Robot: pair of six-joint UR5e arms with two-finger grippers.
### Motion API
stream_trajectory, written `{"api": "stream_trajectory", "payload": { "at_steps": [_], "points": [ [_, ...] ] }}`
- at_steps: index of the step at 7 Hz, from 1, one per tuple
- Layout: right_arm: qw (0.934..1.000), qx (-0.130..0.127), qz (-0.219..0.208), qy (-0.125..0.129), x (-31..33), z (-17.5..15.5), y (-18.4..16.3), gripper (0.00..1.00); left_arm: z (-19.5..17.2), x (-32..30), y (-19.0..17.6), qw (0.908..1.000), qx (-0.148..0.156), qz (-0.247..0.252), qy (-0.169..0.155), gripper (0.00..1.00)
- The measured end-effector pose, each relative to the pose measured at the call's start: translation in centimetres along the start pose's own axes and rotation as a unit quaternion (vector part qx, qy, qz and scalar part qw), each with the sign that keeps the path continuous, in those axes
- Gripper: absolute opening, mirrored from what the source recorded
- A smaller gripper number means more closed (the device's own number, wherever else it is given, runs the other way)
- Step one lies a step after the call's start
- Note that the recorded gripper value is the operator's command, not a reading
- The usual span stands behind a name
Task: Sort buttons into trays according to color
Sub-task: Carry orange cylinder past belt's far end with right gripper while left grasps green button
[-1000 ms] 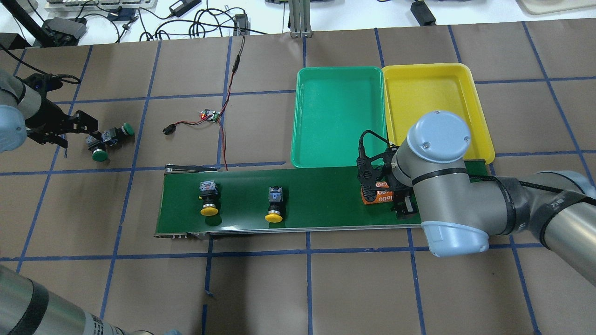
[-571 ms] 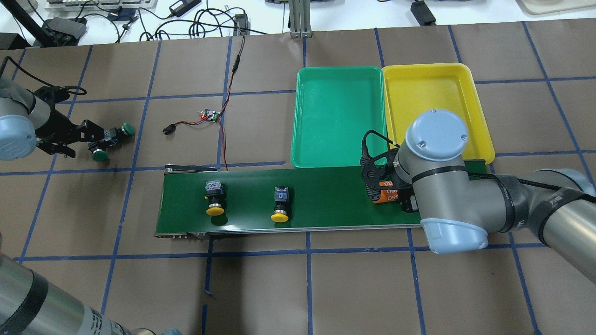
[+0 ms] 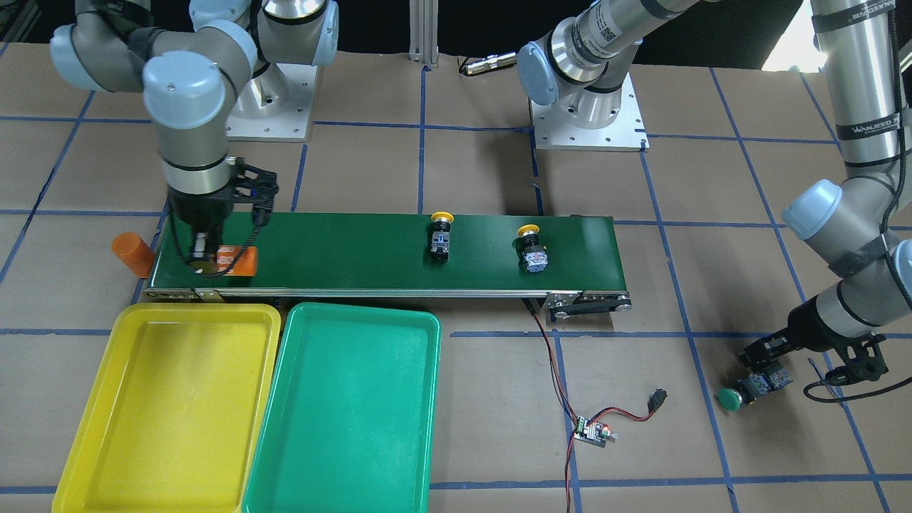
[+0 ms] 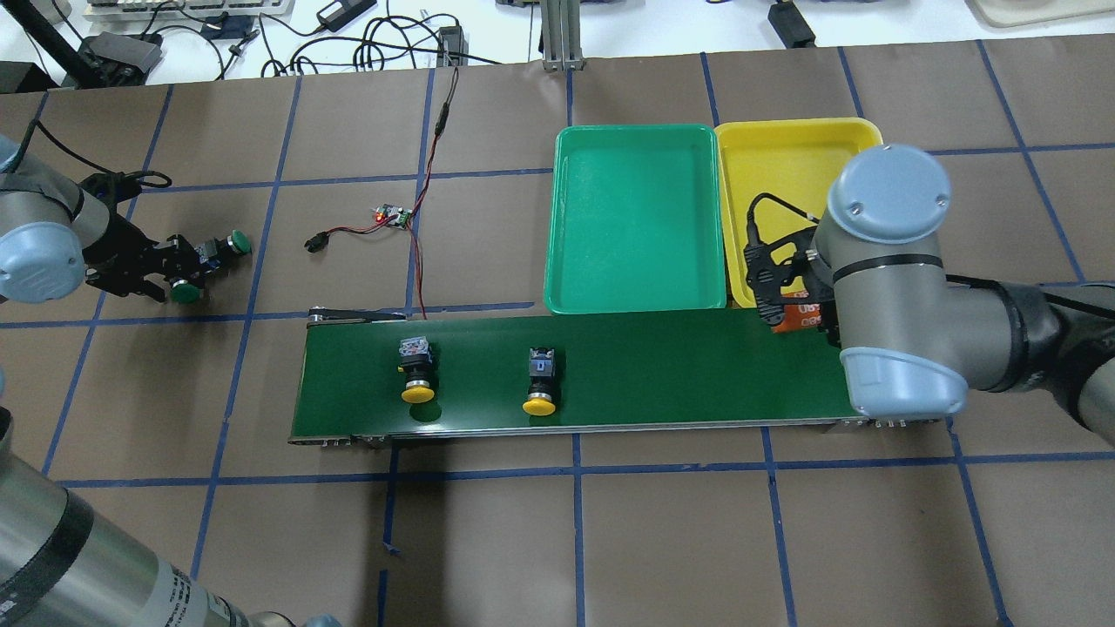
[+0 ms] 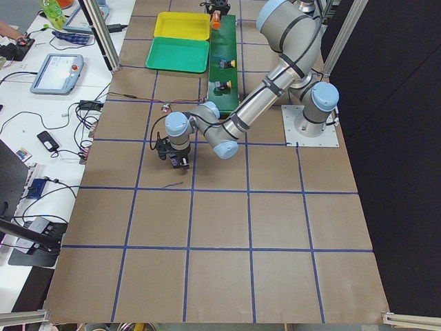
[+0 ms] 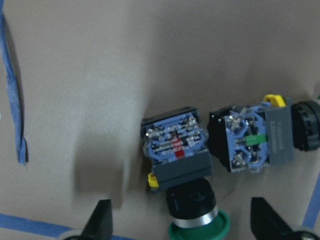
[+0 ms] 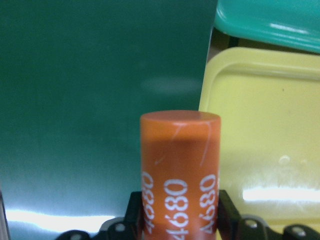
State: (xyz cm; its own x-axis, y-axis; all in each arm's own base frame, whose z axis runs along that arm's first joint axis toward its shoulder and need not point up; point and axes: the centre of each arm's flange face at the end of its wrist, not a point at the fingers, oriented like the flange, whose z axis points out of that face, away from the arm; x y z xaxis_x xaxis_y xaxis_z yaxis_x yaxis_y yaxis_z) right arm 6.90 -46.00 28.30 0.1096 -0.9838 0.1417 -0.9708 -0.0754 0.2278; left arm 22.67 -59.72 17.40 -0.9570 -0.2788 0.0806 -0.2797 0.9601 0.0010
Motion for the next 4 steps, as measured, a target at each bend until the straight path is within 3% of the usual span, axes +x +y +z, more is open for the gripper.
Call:
{"api": "stream_trajectory", "payload": {
  "at_steps": [2, 3, 4],
  "points": [
    [0.9997, -0.015, 0.014, -0.016, -0.7, 1.1, 8.7, 0.04, -0.8, 0.1, -0.2, 1.0000, 0.006, 0.001, -0.002, 0.00],
    [0.9993, -0.014, 0.021, -0.027, -1.8, 1.2, 11.5, 0.04, -2.2, 0.5, -0.2, 0.9999, 0.015, 0.004, -0.005, 0.00],
    [0.9990, 0.008, 0.019, -0.040, -3.2, 1.8, 13.3, 0.04, -4.0, 1.7, 0.2, 0.9998, 0.017, 0.011, -0.007, 0.00]
  ]
}}
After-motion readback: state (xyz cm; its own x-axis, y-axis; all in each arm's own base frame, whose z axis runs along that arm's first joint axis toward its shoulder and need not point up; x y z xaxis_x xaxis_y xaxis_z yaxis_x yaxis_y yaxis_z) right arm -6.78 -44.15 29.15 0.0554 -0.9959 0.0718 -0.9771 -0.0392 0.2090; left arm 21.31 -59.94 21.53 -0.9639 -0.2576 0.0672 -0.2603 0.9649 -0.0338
